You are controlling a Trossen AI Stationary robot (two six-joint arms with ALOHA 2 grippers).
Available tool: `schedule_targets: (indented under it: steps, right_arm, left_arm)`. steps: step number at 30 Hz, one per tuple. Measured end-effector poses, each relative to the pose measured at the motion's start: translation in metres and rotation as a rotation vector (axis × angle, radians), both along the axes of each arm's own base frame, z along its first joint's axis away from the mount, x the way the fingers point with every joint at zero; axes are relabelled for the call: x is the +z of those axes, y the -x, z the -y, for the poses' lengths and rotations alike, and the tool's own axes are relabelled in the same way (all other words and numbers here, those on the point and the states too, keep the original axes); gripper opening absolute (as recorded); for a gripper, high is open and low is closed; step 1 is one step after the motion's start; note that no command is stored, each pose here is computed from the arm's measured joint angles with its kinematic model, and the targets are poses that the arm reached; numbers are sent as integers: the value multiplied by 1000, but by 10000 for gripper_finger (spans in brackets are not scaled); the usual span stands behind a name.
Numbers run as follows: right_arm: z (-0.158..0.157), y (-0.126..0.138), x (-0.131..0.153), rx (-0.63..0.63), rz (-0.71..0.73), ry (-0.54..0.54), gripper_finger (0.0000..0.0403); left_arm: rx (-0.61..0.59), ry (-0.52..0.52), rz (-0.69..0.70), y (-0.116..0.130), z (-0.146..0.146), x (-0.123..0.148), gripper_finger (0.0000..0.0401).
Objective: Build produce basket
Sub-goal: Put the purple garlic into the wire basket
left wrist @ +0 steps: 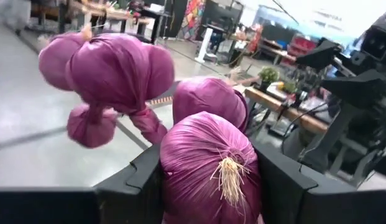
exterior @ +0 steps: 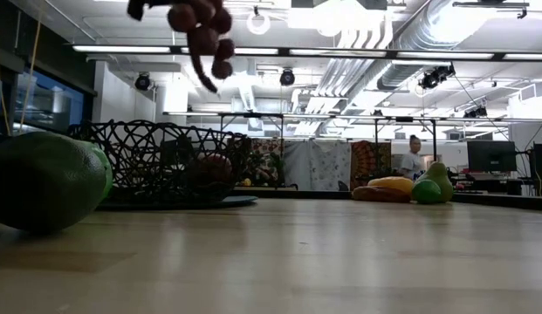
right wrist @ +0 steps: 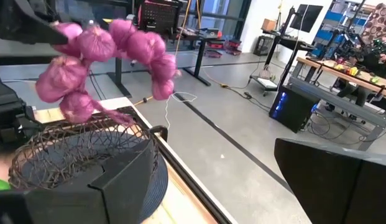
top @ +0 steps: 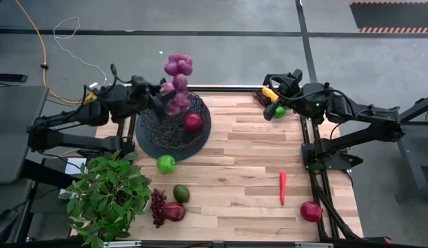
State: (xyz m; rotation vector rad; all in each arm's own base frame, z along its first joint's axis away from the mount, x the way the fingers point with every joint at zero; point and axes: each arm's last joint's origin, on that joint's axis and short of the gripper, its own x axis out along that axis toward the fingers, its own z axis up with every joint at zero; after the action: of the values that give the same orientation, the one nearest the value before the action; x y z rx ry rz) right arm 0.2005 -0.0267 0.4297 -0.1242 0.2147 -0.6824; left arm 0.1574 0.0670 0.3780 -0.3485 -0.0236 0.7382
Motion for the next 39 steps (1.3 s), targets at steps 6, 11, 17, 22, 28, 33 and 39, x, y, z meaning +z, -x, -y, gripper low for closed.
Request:
schedule_targets:
  steps: [6,11,17,22,28,33,39]
  right_arm:
    - [0,0,0,0,-2,0,317]
    - [0,0,-1,1,-12,-1,317]
    - [0,1,-4,-2,-35,-17,317]
    - [0,1,-5,-4,-37,-22,317]
    - [0,1,-5,-4,-37,-23,317]
    - [0,1,-5,-5,-32,-29,317]
    - [0,1,-5,-7,-24,-38,317]
  left_arm:
    - [-7,87,155,12,10,-41,181]
    - [9,161,234,9,15,-81,180]
    - [69,257,292,13,22,-122,183]
    - [88,303,369,21,31,-143,183]
    - [118,333,439,28,40,-165,183]
    - [180,376,443,32,42,-189,184]
    - [240,398,395,35,42,-206,184]
